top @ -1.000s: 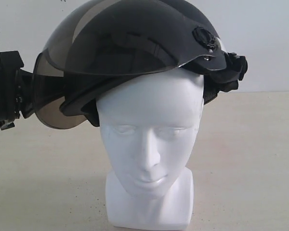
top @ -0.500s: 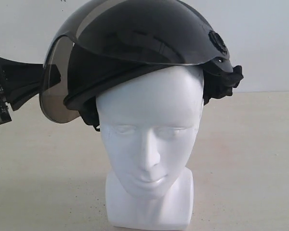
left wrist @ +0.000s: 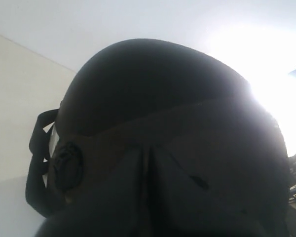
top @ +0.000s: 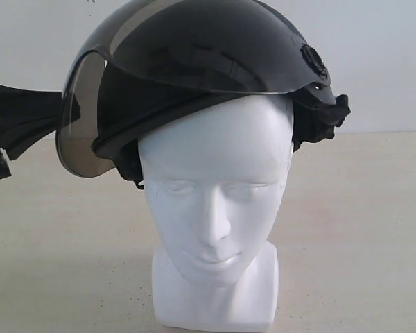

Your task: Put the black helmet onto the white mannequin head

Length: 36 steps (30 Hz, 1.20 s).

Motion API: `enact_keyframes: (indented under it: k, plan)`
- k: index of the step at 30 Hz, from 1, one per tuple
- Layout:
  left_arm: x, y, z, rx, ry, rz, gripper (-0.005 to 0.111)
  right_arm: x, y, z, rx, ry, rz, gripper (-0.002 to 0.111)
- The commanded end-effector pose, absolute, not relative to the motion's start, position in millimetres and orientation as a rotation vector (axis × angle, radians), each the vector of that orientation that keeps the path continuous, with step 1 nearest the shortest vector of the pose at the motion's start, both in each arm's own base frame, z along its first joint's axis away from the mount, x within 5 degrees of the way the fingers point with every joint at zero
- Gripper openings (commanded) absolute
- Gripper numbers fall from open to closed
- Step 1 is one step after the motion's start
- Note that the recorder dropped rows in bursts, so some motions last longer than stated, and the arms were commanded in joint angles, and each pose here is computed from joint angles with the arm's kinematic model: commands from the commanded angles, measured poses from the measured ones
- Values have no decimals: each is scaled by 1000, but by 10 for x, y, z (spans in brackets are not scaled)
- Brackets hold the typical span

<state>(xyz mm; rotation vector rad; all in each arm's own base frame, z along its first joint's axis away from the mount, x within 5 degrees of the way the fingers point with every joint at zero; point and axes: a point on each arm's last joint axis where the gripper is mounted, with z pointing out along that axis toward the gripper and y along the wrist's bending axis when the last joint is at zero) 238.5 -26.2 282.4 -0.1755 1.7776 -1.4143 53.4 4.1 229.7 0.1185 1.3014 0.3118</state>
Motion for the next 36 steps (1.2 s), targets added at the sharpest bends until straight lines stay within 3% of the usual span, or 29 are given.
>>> enact_keyframes:
  k: [1,6,12,23,27,36]
  plan:
    - [2354,-200,2863,-185,1744,-1426,4,453,19,2618,266,1222,500,0]
    - [2354,-184,2873,-192,1734,-1425,4,400,105,3185,266,1466,580,0]
    - [2360,-147,2918,-219,1676,-1450,4,926,238,3551,301,1917,569,0]
    - [2357,-15,2925,-276,1655,-1437,4,1916,443,3563,291,2266,602,0]
    - [2354,-18,2920,-271,1662,-1435,4,2100,472,3557,76,2337,510,0]
    - [2355,-17,2921,-300,1663,-1459,4,2432,567,4008,38,2372,582,0]
